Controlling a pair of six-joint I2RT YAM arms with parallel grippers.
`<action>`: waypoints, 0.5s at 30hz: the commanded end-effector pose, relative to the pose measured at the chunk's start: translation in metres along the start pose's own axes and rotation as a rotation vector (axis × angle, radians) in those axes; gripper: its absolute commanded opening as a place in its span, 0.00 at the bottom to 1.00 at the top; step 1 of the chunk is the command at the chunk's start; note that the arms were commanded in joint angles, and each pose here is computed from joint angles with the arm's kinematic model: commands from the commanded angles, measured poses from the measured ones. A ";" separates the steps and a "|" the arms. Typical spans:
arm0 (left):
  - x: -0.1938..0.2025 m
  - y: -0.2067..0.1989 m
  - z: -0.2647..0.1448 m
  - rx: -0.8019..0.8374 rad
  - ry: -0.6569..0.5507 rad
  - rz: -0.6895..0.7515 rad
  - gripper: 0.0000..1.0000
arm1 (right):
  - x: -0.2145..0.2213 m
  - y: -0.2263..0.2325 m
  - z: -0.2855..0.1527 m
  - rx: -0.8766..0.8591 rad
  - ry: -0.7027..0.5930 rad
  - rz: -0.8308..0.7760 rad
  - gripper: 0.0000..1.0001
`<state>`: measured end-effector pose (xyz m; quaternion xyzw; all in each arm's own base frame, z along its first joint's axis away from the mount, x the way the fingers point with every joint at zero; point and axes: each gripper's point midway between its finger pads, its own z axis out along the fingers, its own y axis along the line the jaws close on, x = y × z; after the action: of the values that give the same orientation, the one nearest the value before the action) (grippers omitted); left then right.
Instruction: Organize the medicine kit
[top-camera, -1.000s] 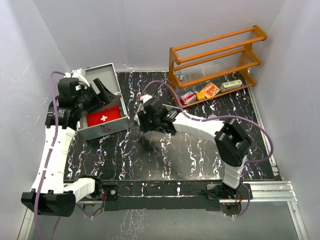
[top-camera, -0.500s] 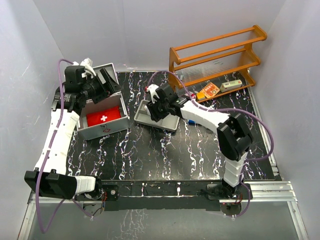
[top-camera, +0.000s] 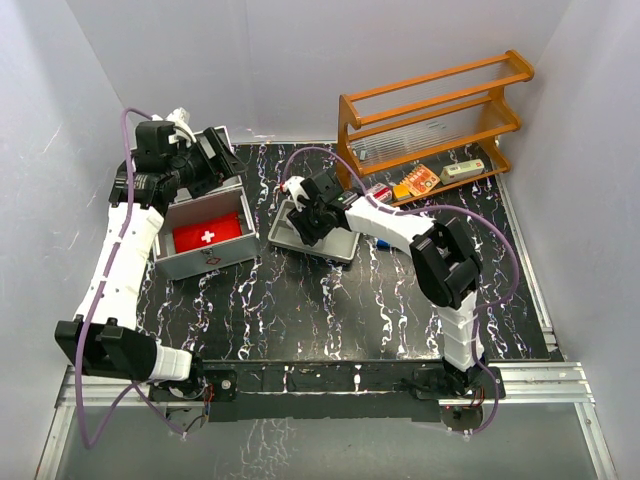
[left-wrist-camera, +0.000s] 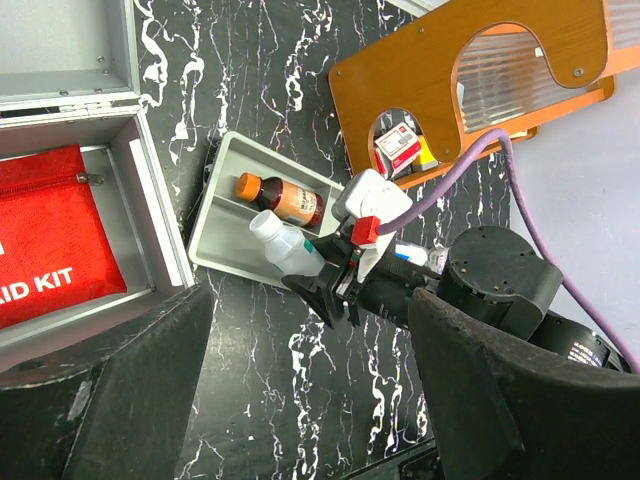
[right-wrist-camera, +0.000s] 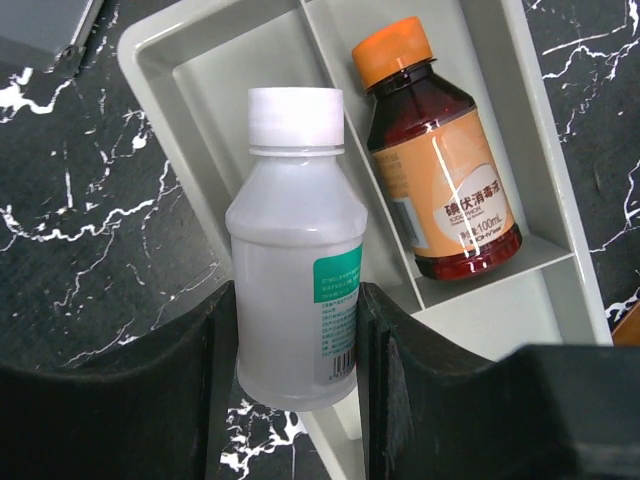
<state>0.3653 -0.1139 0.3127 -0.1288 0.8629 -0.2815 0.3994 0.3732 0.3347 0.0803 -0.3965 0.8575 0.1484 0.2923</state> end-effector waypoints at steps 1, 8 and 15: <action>-0.012 -0.017 -0.009 0.046 -0.031 0.019 0.78 | -0.028 -0.014 -0.005 0.053 -0.062 -0.023 0.35; -0.011 -0.013 0.001 0.037 -0.010 0.015 0.78 | -0.031 -0.025 -0.002 0.119 -0.058 0.025 0.48; -0.014 -0.017 0.008 0.051 -0.008 0.017 0.78 | -0.040 -0.038 -0.021 0.226 -0.109 0.151 0.62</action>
<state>0.3783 -0.1165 0.3073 -0.1293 0.8667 -0.2809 0.3913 0.3893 0.3257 0.0695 -0.3560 0.8811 0.1031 0.2939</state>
